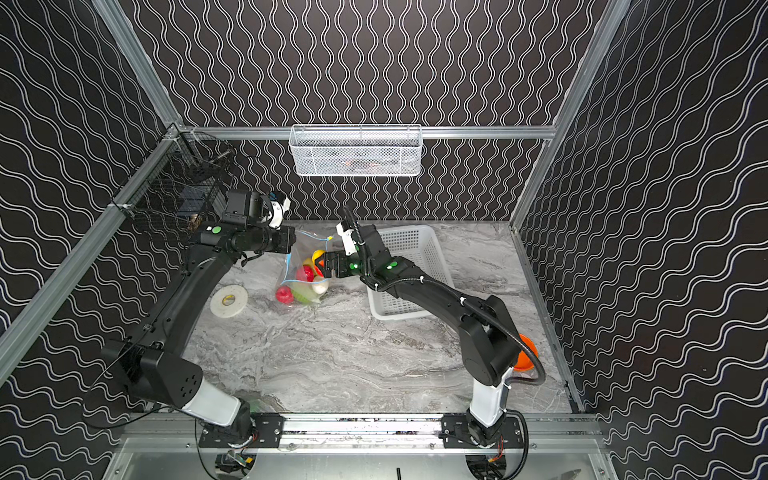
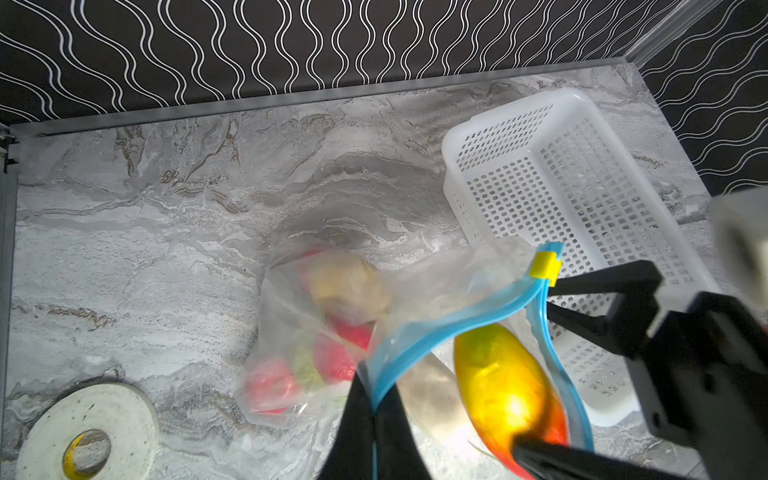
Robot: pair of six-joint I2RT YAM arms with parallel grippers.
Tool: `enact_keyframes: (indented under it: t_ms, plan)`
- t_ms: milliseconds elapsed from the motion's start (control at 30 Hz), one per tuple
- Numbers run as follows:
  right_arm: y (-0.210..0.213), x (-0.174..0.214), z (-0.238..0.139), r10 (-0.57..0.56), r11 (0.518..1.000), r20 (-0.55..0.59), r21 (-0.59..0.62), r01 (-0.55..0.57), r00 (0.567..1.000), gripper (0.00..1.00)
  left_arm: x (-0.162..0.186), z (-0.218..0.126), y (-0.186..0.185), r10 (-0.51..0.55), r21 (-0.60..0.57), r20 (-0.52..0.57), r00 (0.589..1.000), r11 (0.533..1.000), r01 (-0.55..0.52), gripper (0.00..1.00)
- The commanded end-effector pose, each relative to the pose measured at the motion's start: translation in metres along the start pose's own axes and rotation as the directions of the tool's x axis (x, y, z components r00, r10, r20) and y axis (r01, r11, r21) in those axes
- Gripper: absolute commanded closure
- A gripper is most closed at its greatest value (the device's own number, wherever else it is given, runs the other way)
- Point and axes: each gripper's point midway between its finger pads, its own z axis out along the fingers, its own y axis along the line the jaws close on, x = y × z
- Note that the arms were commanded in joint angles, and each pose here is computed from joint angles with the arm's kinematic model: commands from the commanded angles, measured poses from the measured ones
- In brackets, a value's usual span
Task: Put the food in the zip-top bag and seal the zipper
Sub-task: 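Raise the open right gripper away from the bag opening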
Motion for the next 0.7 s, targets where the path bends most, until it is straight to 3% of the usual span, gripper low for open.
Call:
enact_keyframes:
  t_ms: [0,133,267,667]
  plan:
    - [0.003,-0.003,-0.008,-0.040,0.999,0.022,-0.014,0.041,0.999,0.01,-0.004,0.001,-0.001,-0.005,0.006,0.010,1.000,1.000,0.005,1.00]
    - [0.000,0.002,-0.009,-0.062,0.998,-0.047,0.012,0.063,0.997,0.01,-0.004,0.001,0.001,-0.004,0.000,0.012,1.000,1.000,0.004,1.00]
    - [-0.007,0.005,-0.009,-0.069,0.997,-0.042,0.031,0.071,0.997,0.01,-0.004,0.001,0.001,-0.004,-0.003,0.011,1.000,1.000,0.004,1.00]
    - [0.001,-0.039,-0.047,-0.026,0.995,0.091,0.101,0.017,0.995,0.01,-0.004,0.003,0.000,-0.010,0.007,0.004,1.000,1.000,0.010,1.00]
